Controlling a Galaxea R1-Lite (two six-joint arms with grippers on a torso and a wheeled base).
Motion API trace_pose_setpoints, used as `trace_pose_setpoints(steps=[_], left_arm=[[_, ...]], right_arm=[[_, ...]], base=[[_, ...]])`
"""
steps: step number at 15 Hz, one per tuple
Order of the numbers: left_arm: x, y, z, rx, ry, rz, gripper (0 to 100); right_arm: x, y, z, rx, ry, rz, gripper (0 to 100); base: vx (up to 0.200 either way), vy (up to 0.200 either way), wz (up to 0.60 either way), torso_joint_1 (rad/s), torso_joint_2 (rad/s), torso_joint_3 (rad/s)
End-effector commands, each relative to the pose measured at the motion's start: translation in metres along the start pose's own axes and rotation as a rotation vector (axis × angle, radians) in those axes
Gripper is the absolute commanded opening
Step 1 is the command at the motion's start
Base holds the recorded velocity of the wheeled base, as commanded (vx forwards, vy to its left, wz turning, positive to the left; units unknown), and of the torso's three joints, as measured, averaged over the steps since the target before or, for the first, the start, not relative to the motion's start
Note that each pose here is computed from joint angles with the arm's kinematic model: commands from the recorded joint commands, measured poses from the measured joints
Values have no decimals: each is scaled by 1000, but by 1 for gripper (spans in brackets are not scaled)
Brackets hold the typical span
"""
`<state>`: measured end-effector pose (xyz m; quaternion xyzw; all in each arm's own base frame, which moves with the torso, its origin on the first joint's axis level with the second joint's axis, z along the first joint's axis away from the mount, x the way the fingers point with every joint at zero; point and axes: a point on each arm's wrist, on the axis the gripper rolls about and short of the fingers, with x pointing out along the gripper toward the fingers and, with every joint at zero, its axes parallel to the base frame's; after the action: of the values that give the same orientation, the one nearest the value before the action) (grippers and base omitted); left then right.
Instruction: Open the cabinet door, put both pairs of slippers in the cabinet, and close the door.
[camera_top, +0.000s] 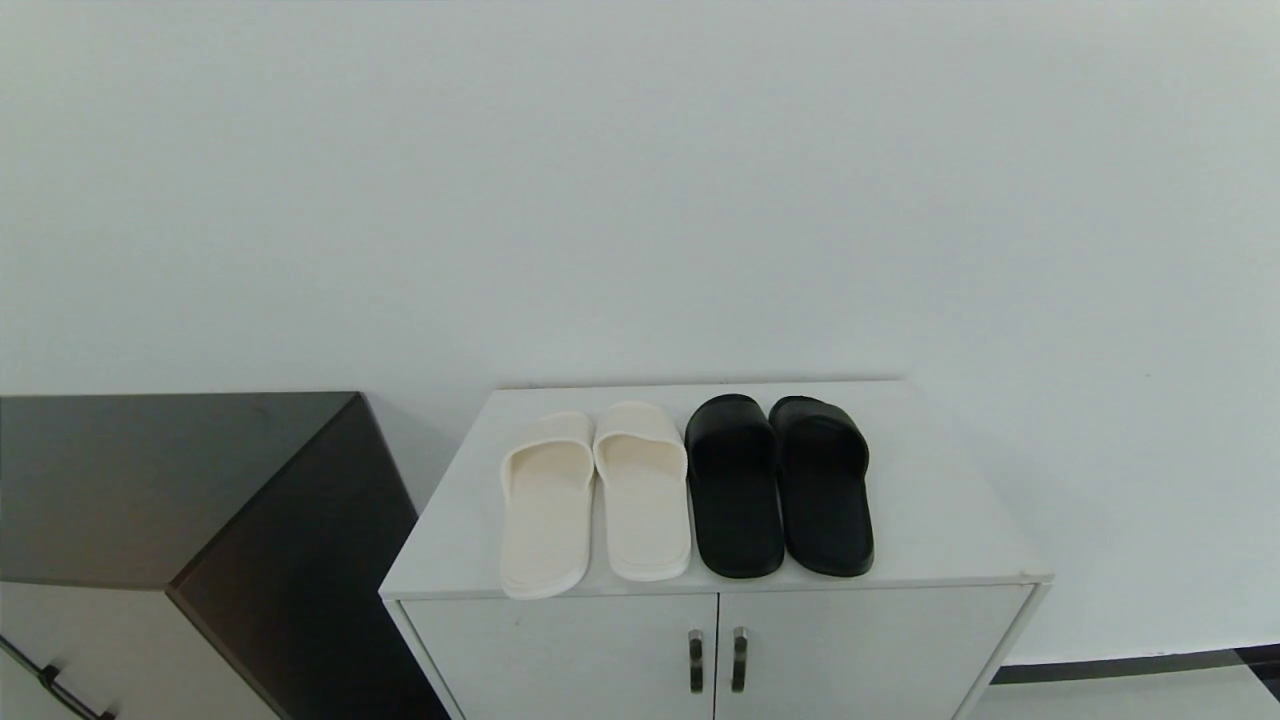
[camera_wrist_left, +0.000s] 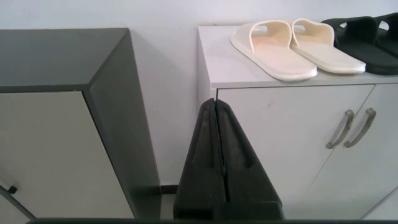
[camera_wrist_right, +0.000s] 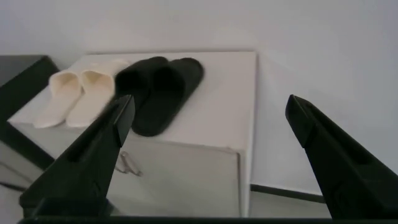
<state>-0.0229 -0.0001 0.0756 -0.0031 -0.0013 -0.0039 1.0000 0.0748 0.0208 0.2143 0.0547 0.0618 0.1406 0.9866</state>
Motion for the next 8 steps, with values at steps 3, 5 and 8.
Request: trace_pose_setpoints(steps=[3,5,8], left_arm=[[0,0,0,-2,1,0,0],[0,0,0,0,1,-1,0],[0,0,0,-3,1,-3,0]], right_arm=[[86,82,22,13,153,90,100],[101,98,21,-2,188,111,100],[131,124,14,19,239,116,100]], base=[[0,0,0,0,0,0],[0,0,0,0,0,0],[0,0,0,0,0,0]])
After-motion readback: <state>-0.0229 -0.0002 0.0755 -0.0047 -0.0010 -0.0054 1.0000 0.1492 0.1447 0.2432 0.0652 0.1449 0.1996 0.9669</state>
